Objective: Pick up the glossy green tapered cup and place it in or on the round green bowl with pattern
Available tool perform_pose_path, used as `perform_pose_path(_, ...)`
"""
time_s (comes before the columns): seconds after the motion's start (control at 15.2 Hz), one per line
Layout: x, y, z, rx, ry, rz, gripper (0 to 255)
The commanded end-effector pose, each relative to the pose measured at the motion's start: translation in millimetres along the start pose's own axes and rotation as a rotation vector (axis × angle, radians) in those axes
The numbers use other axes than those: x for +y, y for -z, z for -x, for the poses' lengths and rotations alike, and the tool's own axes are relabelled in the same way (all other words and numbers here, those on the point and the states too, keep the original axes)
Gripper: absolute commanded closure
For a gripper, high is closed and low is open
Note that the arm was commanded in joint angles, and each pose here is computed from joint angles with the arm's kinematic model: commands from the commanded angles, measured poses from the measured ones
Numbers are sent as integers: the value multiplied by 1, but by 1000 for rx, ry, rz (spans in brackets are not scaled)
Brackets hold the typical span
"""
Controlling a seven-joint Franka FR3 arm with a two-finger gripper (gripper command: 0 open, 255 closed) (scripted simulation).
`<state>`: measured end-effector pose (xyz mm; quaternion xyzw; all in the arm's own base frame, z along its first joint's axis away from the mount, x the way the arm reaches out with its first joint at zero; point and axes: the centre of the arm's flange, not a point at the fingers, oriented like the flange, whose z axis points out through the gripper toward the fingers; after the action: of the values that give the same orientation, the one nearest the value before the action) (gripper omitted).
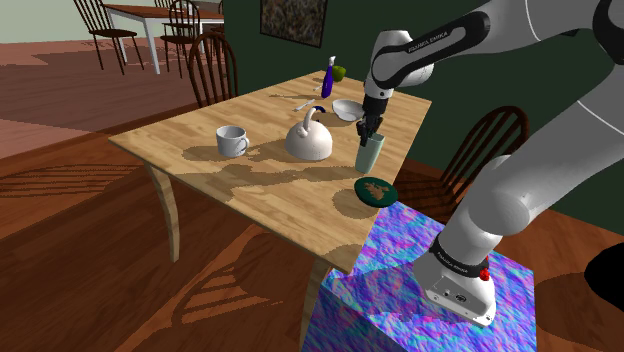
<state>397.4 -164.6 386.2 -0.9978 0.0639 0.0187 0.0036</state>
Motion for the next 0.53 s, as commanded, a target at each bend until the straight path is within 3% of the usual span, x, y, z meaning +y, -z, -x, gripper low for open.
perform_pose_path(0.0, 0, 0, 0, 0, 0, 0, 255)
perform_pose_path(0.46, 0, 11, 0, 0, 0, 0, 255)
